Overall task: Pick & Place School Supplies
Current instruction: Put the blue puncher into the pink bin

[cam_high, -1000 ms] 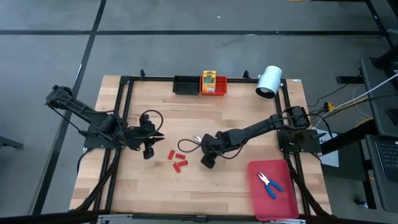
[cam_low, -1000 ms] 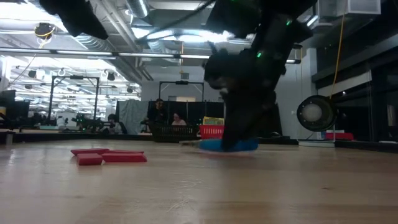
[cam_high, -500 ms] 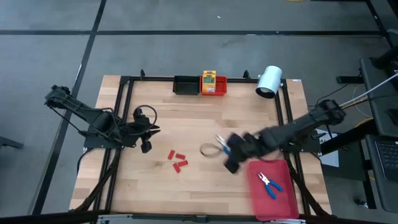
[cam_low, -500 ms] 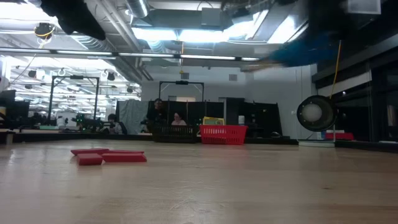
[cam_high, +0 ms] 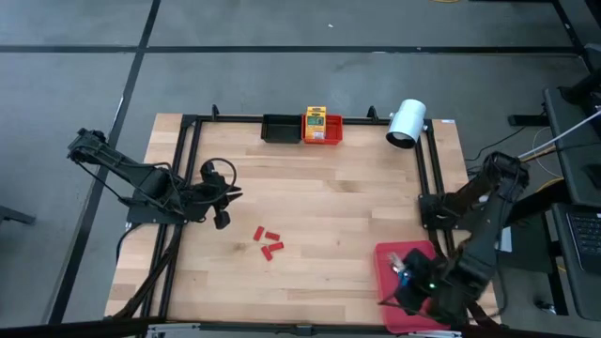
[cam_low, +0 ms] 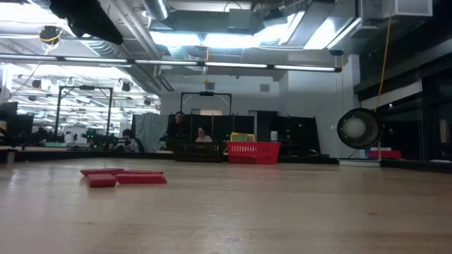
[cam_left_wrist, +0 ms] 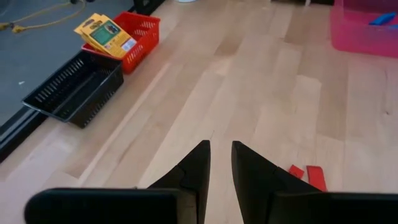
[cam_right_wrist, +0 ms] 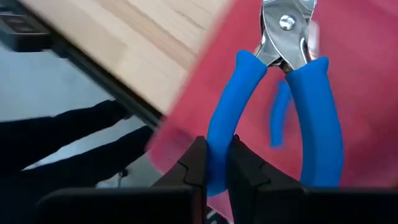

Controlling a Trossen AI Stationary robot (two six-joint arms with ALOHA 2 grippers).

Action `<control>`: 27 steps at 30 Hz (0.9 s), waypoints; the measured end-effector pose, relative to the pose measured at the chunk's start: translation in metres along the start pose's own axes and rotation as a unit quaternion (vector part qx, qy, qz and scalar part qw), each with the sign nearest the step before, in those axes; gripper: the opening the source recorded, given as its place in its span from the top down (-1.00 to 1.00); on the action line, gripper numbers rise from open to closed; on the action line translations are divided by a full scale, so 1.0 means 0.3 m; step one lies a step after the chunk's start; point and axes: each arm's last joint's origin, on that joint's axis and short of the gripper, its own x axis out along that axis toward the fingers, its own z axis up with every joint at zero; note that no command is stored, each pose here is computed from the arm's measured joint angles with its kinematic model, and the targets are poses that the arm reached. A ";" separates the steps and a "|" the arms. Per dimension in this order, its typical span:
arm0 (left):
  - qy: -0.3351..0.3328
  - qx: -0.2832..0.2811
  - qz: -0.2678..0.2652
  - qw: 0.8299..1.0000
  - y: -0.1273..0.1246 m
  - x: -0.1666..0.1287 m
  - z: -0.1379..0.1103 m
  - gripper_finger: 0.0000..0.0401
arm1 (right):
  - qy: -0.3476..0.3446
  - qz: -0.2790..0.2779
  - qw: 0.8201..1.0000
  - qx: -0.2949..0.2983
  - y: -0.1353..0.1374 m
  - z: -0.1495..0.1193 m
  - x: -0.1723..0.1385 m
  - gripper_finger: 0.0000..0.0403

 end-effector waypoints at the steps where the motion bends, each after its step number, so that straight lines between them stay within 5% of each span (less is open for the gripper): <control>1: -0.001 0.000 0.002 1.000 0.000 0.000 0.000 0.70 | -0.003 -0.011 1.000 0.007 -0.013 -0.015 0.002 0.85; 9: -0.008 -0.010 0.008 1.000 0.001 0.000 0.003 0.70 | 0.014 -0.034 0.999 0.002 -0.072 -0.092 0.087 0.85; 27: -0.011 -0.063 0.003 0.998 -0.002 0.000 0.005 0.70 | -0.007 -0.022 0.999 0.023 -0.174 -0.061 0.269 0.85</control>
